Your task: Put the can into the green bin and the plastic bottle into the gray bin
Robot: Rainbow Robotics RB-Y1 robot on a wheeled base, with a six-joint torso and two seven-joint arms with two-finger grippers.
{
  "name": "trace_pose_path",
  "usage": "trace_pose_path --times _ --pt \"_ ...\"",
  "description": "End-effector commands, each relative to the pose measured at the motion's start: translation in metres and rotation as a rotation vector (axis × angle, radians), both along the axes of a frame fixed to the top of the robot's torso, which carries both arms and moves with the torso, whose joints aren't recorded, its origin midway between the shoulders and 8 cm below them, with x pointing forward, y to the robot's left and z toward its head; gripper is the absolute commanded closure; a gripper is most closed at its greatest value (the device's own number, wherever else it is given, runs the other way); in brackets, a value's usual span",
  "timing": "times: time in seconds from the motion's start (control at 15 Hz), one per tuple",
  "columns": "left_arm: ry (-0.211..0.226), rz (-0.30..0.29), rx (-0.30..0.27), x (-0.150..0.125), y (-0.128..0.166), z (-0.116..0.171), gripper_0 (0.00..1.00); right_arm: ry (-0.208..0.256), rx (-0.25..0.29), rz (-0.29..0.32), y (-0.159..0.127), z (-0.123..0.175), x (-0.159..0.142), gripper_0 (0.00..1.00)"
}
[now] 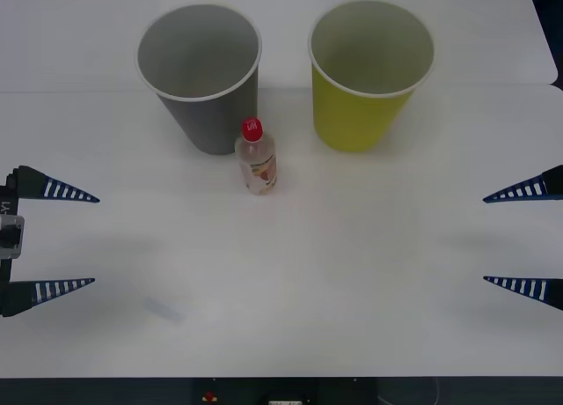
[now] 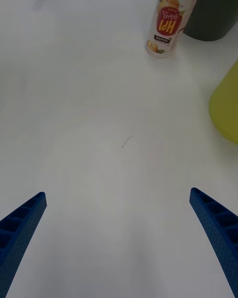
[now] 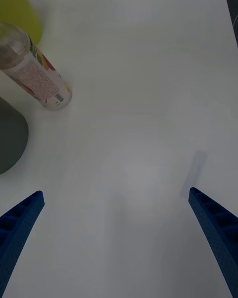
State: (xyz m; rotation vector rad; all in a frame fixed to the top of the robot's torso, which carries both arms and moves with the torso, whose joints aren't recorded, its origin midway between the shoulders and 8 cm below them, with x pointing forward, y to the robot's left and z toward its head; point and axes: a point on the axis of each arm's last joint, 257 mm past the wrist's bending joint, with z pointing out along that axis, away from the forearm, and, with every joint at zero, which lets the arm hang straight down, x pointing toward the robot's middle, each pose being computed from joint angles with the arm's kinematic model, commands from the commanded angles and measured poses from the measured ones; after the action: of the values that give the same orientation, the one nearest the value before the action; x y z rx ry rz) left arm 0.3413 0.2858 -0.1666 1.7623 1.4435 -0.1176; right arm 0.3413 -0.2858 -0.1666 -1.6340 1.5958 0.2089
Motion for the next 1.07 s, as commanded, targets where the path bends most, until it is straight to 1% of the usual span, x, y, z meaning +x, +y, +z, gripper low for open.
trace_pose_path --times 0.07,0.13,0.27,0.4,0.47,0.53,0.6,0.73,0.93,1.07 --pt "0.000 0.000 0.000 0.000 0.000 0.000 0.00 0.000 0.000 0.000 0.000 0.000 0.000 0.00" --pt "-0.024 0.010 -0.012 0.005 0.000 0.009 0.00 0.000 0.000 0.000 0.000 0.000 0.000 0.00" --pt "-0.044 0.001 -0.002 0.004 0.001 0.020 0.00 0.000 0.000 0.000 0.000 0.000 0.000 0.00" --pt "-0.033 0.012 -0.005 0.003 0.003 0.017 0.00 0.000 0.000 0.000 0.000 0.000 0.000 0.00" --pt "-0.024 0.021 -0.017 0.003 0.003 0.015 0.00 0.000 0.000 0.000 0.000 0.000 0.000 0.00" --pt "-0.005 0.034 -0.029 0.002 0.003 0.010 0.00 0.000 0.000 0.000 0.000 0.000 0.000 0.00" --pt "0.029 0.056 -0.061 0.001 0.003 0.002 0.00 0.000 0.000 0.000 0.000 0.000 0.000 0.00" --pt "0.068 0.088 -0.117 0.001 0.000 -0.005 0.00 0.000 0.000 0.000 0.000 0.000 0.000 0.00" --pt "0.092 0.121 -0.191 0.002 -0.012 -0.014 0.00 0.000 0.000 0.000 0.000 0.000 0.000 0.00" --pt "0.117 0.155 -0.272 0.005 -0.027 -0.022 0.00 0.000 0.000 0.000 0.000 0.000 0.000 0.00"
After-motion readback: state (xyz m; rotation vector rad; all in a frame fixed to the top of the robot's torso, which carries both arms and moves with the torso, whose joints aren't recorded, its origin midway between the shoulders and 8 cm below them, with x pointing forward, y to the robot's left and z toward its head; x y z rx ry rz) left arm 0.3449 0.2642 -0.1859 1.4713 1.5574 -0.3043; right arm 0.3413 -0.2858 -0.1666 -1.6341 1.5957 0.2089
